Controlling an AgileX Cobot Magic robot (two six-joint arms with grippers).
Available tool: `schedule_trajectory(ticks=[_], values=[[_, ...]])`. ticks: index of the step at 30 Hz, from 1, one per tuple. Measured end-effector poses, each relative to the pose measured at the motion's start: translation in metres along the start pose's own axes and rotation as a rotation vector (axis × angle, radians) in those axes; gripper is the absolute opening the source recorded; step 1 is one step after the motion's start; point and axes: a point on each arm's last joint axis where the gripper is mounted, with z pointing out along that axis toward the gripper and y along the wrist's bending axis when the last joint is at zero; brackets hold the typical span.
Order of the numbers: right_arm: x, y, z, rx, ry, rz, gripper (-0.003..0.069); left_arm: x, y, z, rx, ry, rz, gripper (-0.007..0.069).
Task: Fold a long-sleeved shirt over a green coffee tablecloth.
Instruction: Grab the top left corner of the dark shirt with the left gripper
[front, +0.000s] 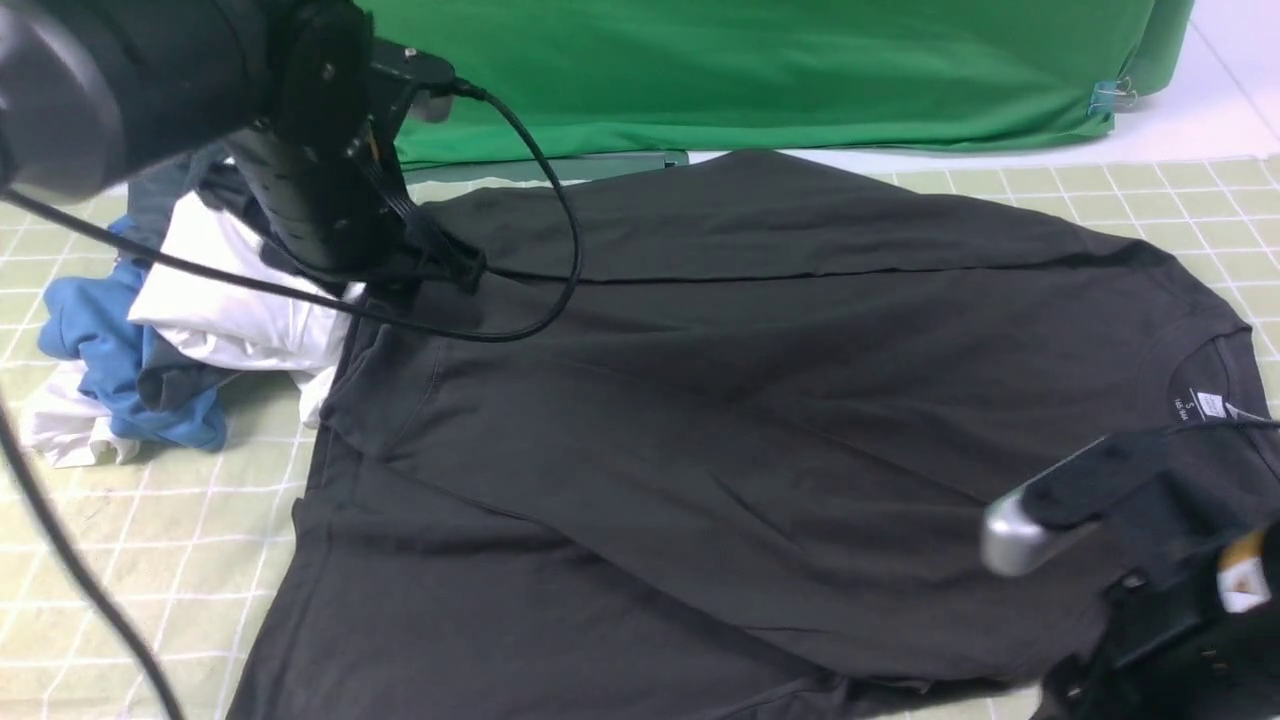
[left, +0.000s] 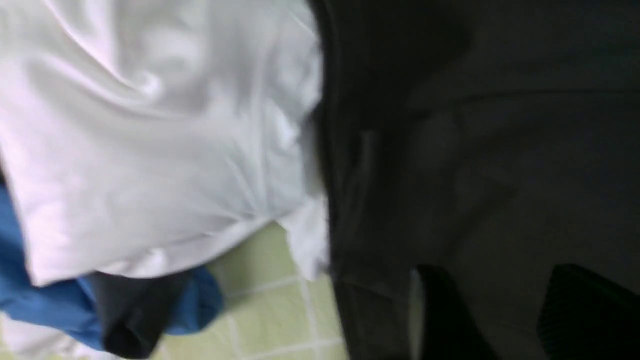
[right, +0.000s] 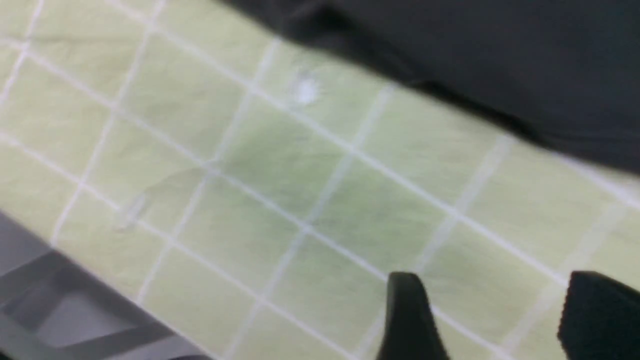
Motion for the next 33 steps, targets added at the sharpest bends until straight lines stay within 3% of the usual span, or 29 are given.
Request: schedule_trajectory(ticks=[2, 5, 17, 22, 25, 28, 29, 31, 33], values=[[-0.005, 0.003, 0.009, -0.010, 0.006, -0.018, 0.0386, 0.006, -0.003, -0.012, 0.056, -0.021, -0.003, 0.0080], [-0.010, 0.001, 0.018, -0.001, 0.002, -0.018, 0.0386, 0.021, -0.006, -0.024, 0.115, -0.036, -0.011, 0.0020], [-0.025, -0.014, 0.045, 0.123, -0.028, -0.006, 0.0384, 0.106, -0.014, 0.005, 0.167, 0.092, -0.031, 0.0003], [-0.029, -0.016, 0.048, 0.136, -0.060, -0.008, 0.0367, 0.118, -0.016, 0.012, 0.175, 0.110, -0.040, 0.0004], [-0.030, -0.017, 0.052, 0.137, -0.051, -0.004, 0.0328, 0.118, -0.017, 0.012, 0.179, 0.103, -0.045, 0.0007], [-0.030, -0.018, 0.058, 0.139, -0.025, -0.005, 0.0203, 0.117, -0.018, 0.012, 0.193, 0.089, -0.061, 0.0009], [-0.030, -0.018, 0.058, 0.139, -0.025, -0.005, 0.0193, 0.117, -0.018, 0.012, 0.194, 0.089, -0.062, 0.0010], [-0.029, -0.018, 0.057, 0.140, -0.027, -0.009, 0.0062, 0.117, -0.018, 0.012, 0.198, 0.090, -0.066, 0.0011], [-0.028, -0.017, 0.054, 0.139, -0.022, -0.011, 0.0024, 0.118, -0.018, 0.011, 0.199, 0.102, -0.065, 0.0011]])
